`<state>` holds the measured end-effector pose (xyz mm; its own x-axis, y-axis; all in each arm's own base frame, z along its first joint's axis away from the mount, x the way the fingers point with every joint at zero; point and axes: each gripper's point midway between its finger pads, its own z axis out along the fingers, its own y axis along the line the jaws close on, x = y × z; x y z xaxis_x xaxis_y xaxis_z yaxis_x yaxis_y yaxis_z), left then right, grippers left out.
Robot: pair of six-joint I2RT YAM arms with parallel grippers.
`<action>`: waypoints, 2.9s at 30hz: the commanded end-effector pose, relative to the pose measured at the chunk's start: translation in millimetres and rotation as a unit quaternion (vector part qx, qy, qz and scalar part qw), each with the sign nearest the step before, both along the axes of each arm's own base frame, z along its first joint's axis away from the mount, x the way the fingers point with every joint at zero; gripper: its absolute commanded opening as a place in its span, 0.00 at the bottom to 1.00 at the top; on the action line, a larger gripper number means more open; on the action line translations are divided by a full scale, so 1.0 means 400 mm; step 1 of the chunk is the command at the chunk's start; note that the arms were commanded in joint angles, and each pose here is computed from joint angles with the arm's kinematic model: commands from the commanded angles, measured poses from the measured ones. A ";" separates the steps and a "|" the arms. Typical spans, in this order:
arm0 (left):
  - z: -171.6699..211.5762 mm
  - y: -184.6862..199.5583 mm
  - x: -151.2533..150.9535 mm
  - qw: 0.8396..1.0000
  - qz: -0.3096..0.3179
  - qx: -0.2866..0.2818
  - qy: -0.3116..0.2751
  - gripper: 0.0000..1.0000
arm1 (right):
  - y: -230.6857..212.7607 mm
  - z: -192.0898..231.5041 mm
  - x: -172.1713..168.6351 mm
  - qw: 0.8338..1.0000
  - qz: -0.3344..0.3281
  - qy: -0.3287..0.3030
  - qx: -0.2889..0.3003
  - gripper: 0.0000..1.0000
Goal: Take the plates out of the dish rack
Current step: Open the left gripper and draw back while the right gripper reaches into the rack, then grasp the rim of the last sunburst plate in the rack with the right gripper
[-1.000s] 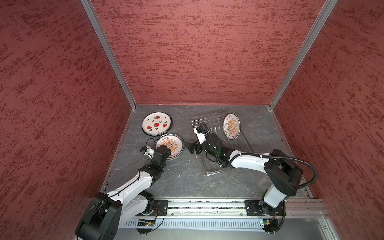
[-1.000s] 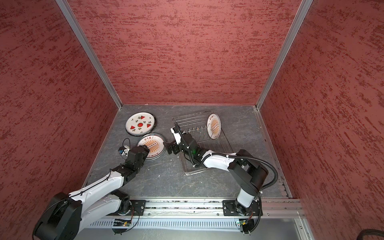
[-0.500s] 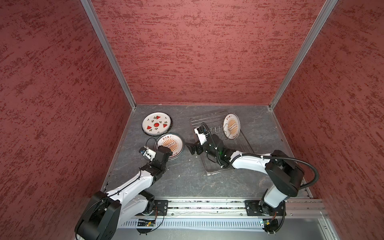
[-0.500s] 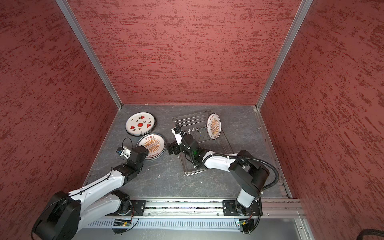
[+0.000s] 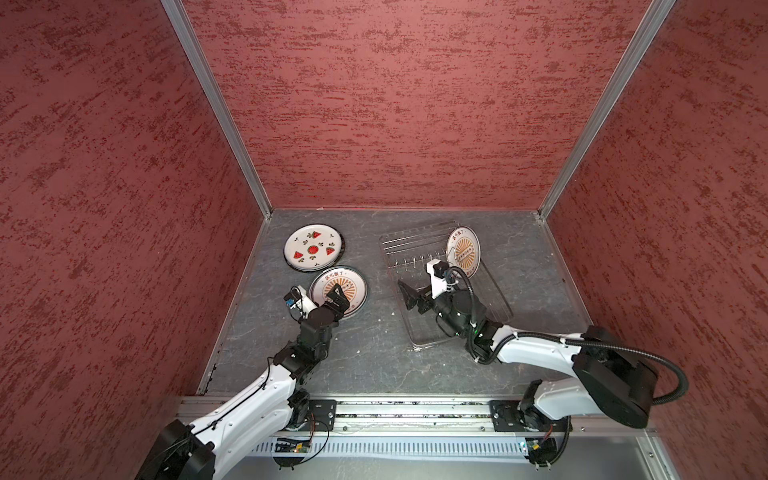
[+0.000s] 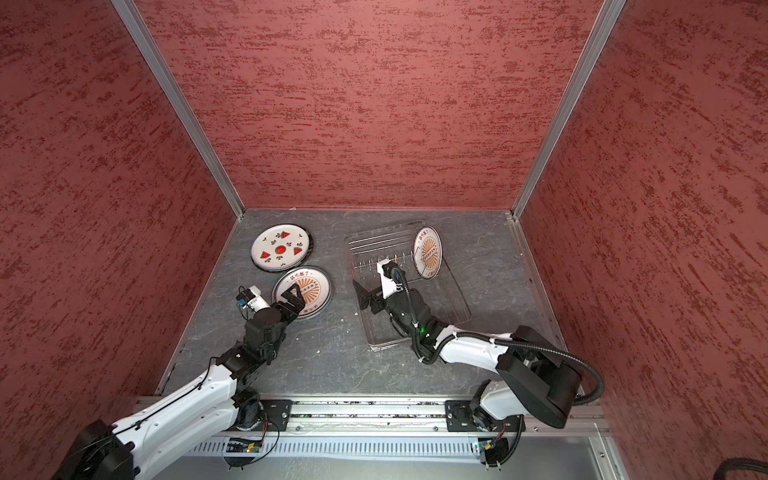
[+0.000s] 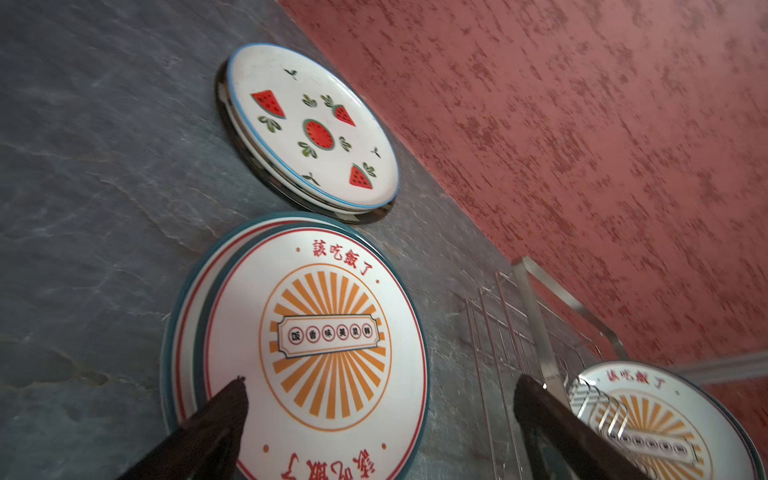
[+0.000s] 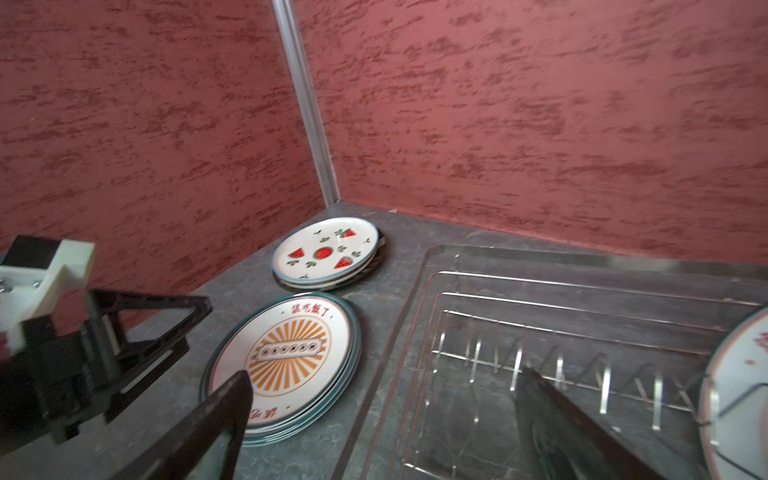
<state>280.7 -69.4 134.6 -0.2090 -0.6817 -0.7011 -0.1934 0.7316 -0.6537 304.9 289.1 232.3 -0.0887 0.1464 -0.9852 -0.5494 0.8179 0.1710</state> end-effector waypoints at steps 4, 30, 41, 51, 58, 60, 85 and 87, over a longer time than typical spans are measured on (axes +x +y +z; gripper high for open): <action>0.094 -0.117 -0.007 0.987 -0.136 0.009 -0.085 0.99 | -0.149 0.070 0.042 0.989 -0.141 -0.047 -0.007 0.99; 0.191 -0.301 -0.066 0.928 -0.316 0.023 -0.196 0.99 | -0.522 -0.075 0.271 0.952 -0.239 0.185 0.039 0.57; 0.184 -0.313 -0.055 0.928 -0.319 0.028 -0.189 0.99 | -0.502 -0.125 0.322 0.950 -0.236 0.207 0.002 0.37; 0.176 -0.316 -0.052 0.929 -0.320 0.036 -0.183 0.99 | -0.482 -0.175 0.357 0.946 -0.231 0.224 -0.030 0.33; 0.175 -0.314 -0.053 0.930 -0.318 0.039 -0.183 0.99 | -0.484 -0.197 0.373 0.943 -0.243 0.225 -0.043 0.29; 0.174 -0.313 -0.052 0.930 -0.317 0.039 -0.181 0.99 | -0.479 -0.199 0.374 0.943 -0.241 0.223 -0.043 0.28; 0.161 -0.298 -0.045 0.937 -0.300 0.050 -0.173 0.99 | -0.481 -0.111 0.368 0.944 -0.282 0.158 -0.070 0.10; 0.162 -0.295 -0.048 0.937 -0.299 0.048 -0.176 0.99 | -0.483 -0.092 0.366 0.945 -0.283 0.150 -0.069 0.10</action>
<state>262.1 -188.1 192.9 -0.2993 -0.4454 -0.8438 0.4762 0.6966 -0.5366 445.8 100.0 149.7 -0.4313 0.1154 -0.8948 0.0263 0.9930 0.1154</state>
